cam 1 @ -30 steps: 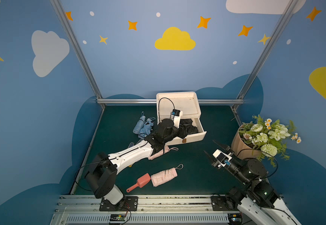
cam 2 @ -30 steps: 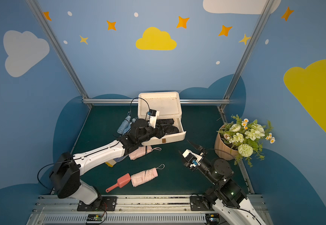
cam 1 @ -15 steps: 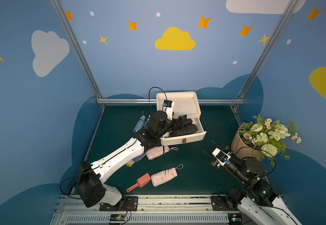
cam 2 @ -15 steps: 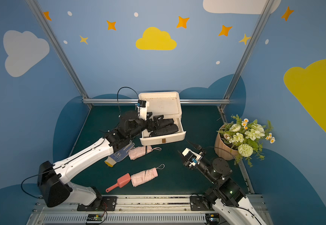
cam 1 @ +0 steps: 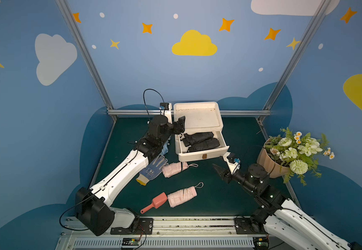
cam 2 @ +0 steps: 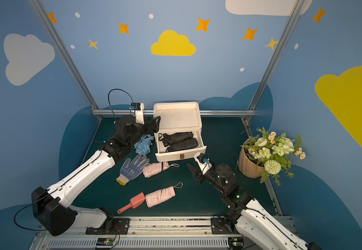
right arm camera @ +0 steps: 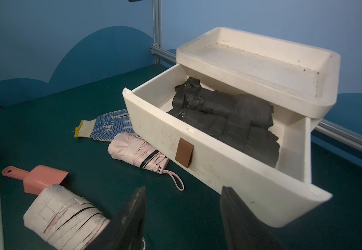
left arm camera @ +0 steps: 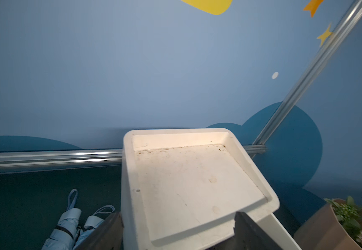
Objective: Place the umbrella in the drawer by color
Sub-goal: Close the drawer in the storage box.
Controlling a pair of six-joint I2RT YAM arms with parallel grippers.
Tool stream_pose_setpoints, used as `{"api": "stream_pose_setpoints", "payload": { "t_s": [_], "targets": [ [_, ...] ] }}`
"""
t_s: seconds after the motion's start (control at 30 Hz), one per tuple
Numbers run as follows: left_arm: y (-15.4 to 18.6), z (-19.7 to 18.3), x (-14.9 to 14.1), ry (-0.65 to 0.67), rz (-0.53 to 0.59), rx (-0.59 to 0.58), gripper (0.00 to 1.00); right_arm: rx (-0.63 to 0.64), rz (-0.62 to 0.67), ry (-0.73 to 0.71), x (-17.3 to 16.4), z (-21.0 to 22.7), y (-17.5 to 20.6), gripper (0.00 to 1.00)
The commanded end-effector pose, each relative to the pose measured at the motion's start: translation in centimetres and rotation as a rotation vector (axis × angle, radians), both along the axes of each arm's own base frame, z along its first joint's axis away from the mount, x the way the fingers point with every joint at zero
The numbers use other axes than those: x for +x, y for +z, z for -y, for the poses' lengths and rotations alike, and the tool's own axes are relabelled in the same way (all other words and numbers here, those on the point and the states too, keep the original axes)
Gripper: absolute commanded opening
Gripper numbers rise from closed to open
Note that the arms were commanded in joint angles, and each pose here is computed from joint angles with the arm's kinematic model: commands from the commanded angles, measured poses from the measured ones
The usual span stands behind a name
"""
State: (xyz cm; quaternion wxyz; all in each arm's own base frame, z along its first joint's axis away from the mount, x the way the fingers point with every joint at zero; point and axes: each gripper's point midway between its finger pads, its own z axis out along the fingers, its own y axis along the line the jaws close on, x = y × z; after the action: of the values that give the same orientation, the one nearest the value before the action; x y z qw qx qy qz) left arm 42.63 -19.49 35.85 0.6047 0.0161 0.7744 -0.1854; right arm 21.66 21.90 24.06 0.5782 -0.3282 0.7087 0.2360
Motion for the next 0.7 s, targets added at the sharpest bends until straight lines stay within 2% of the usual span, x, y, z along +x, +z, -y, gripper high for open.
{"api": "stream_pose_setpoints", "payload": {
  "t_s": [0.0,0.13,0.37,0.5,0.67],
  "targets": [
    [-1.6,-1.4,2.8,0.041,-0.063,-0.003,0.84,0.115,-0.019,-0.036,0.8,-1.0,1.3,0.59],
    [-3.4,-1.4,6.4,0.034,-0.107,-0.011,0.82,0.111,-0.069,-0.070,1.4,-1.8,0.0,0.59],
    [-5.9,-0.5,10.9,0.067,-0.138,0.080,0.75,0.133,-0.134,-0.192,3.0,-2.3,-1.9,0.55],
    [-7.0,-0.1,11.7,0.097,-0.147,0.112,0.68,0.140,-0.177,-0.233,3.7,-2.7,-2.3,0.52],
    [-7.7,1.0,11.2,0.132,-0.131,0.178,0.59,0.146,-0.203,-0.266,4.9,-3.6,-2.7,0.51]
  ]
}}
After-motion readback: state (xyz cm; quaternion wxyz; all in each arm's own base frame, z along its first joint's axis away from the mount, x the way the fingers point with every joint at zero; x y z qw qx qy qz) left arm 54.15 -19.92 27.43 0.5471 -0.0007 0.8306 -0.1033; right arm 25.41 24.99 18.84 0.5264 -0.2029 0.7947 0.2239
